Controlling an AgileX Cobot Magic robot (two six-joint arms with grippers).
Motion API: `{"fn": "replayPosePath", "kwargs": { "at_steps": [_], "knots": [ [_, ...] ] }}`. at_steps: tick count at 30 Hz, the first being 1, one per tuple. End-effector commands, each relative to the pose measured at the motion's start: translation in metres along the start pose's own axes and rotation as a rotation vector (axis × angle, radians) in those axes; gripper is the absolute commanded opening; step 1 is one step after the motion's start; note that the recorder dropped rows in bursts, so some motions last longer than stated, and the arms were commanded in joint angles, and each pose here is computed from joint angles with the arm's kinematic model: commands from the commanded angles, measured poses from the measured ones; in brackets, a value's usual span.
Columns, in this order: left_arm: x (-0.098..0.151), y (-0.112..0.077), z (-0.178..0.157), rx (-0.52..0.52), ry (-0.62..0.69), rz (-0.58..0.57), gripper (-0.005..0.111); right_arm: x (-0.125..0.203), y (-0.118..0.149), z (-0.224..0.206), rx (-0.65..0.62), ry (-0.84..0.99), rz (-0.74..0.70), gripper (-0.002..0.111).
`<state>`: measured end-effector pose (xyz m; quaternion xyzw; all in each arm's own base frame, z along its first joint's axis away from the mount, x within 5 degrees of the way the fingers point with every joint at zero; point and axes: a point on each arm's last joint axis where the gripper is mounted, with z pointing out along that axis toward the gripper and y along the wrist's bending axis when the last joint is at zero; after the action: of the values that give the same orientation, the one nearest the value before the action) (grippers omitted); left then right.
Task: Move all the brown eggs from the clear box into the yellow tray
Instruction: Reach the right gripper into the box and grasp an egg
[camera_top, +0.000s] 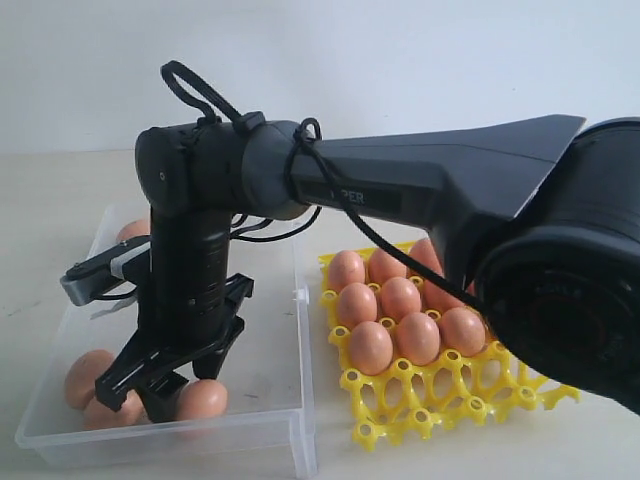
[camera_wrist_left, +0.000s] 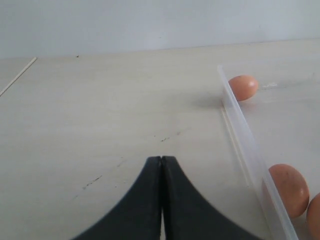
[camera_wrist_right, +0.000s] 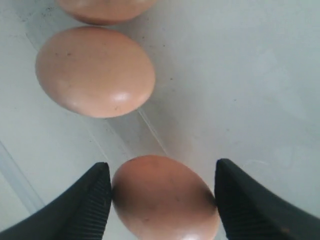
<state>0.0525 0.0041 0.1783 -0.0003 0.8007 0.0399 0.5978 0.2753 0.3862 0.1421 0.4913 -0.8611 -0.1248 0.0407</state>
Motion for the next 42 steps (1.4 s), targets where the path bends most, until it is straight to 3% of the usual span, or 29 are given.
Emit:
{"fn": "replayPosePath", "kwargs": {
  "at_steps": [1,5,14,21,25,30,33,35,37,39,42],
  "knots": [
    [-0.002,0.0,0.0,-0.003,-0.005,0.004,0.0,0.002,-0.005,-0.012,0.089,-0.002,-0.098,0.058],
    [-0.002,0.0,0.0,-0.003,-0.005,0.004,0.0,0.004,-0.012,-0.017,0.176,0.014,-0.15,0.058],
    [-0.002,0.0,0.0,-0.003,-0.005,0.004,0.0,0.001,-0.017,-0.024,0.206,-0.038,-0.137,0.058],
    [-0.002,0.0,0.0,-0.003,-0.005,0.004,0.0,-0.013,-0.032,-0.037,0.224,-0.25,0.153,0.058],
    [-0.002,0.0,0.0,-0.003,-0.005,0.004,0.0,-0.013,-0.041,-0.066,0.285,-0.318,0.155,0.058],
    [-0.002,0.0,0.0,-0.003,-0.005,0.004,0.0,0.004,-0.033,-0.086,0.323,-0.155,-0.235,0.058],
    [-0.002,0.0,0.0,-0.003,-0.005,0.004,0.0,0.006,-0.03,-0.08,0.308,-0.092,-0.283,0.061],
    [-0.002,0.0,0.0,-0.003,-0.005,0.004,0.0,0.006,-0.03,-0.072,0.297,-0.069,-0.241,0.068],
    [-0.002,0.0,0.0,-0.003,-0.005,0.004,0.0,0.005,-0.033,-0.063,0.285,-0.074,-0.077,0.075],
    [-0.002,0.0,0.0,-0.003,-0.005,0.004,0.0,0.005,-0.034,-0.058,0.279,-0.077,0.03,0.077],
    [-0.002,0.0,0.0,-0.003,-0.005,0.004,0.0,0.002,-0.032,-0.051,0.232,-0.096,0.056,0.077]
  ]
}}
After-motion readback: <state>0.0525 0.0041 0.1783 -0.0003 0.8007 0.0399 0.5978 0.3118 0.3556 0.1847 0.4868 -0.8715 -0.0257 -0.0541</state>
